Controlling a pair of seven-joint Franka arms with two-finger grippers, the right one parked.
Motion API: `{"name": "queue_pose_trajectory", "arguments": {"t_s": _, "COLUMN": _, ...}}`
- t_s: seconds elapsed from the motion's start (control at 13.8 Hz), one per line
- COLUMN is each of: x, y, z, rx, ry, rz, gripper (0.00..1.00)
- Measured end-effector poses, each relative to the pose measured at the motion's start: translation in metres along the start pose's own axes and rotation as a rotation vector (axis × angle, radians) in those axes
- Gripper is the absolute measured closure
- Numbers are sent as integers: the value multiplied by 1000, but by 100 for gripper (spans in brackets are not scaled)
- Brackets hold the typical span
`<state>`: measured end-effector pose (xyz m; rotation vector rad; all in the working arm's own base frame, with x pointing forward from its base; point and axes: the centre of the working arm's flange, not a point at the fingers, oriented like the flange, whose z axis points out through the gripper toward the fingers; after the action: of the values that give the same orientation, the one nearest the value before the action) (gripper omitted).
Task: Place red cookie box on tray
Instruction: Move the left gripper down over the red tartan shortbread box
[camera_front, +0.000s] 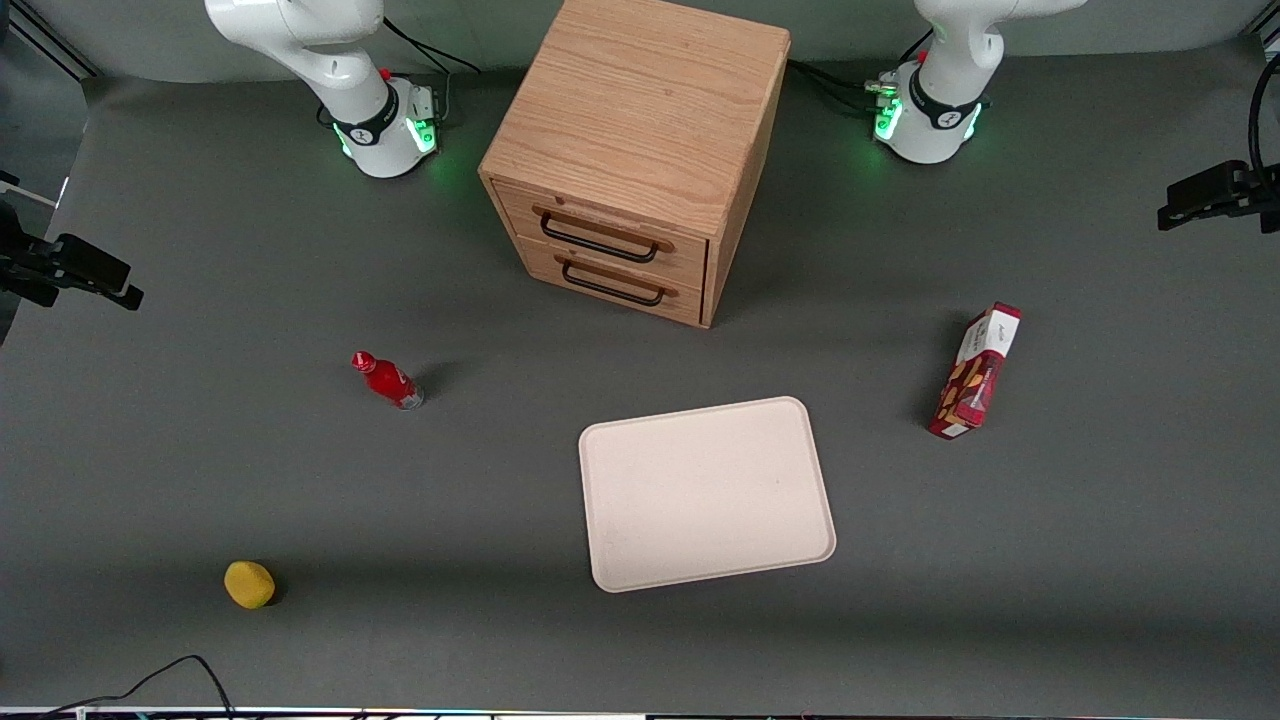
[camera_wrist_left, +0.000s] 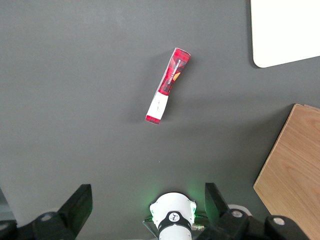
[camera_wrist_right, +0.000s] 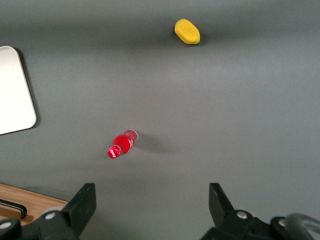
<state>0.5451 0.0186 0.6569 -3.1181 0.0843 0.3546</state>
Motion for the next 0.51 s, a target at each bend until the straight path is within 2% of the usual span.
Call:
{"name": "queue_pose_trajectory", "arguments": {"t_s": 0.29, "x": 3, "y": 1, "z": 4, "rx": 0, "ry": -9, "rz": 0, "gripper": 0}}
{"name": "queue_pose_trajectory", "arguments": {"t_s": 0.51, "x": 19, "y": -1, "z": 35, "rx": -7, "ry": -57, "rz": 28, "gripper": 0}}
